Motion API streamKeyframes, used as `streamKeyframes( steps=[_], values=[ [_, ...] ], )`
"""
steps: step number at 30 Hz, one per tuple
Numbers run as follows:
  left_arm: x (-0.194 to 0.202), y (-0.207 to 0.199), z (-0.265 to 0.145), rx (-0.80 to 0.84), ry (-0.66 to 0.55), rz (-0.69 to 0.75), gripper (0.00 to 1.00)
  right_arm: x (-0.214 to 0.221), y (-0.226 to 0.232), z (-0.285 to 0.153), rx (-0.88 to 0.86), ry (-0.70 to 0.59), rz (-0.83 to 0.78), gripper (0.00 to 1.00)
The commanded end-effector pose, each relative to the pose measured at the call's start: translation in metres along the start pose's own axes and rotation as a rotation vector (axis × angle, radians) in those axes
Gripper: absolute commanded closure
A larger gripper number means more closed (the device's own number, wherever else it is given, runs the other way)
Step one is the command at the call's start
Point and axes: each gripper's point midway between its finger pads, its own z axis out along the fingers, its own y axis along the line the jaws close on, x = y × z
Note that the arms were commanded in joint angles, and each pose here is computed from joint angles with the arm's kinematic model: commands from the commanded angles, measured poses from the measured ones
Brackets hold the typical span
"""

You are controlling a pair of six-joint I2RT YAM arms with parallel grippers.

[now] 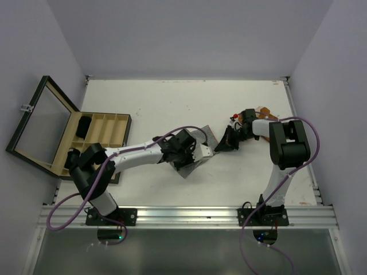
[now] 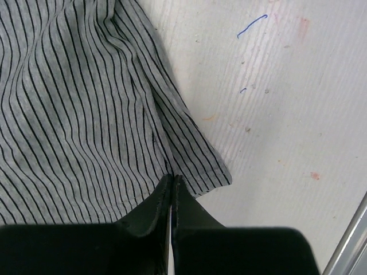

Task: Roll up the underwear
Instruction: Fold the underwear

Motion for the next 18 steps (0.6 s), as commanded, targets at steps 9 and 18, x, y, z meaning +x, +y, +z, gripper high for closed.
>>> streamKeyframes(
  steps=[9, 18],
  values=[
    [-0.008, -0.032, -0.016, 0.116, -0.065, 0.019, 1.0, -0.011, -0.042, 0.006, 0.173, -0.06, -0.018, 0.96],
    [0.004, -0.047, -0.01, 0.178, -0.05, 0.028, 1.0, -0.013, -0.044, 0.005, 0.178, -0.065, -0.016, 0.96]
  ],
)
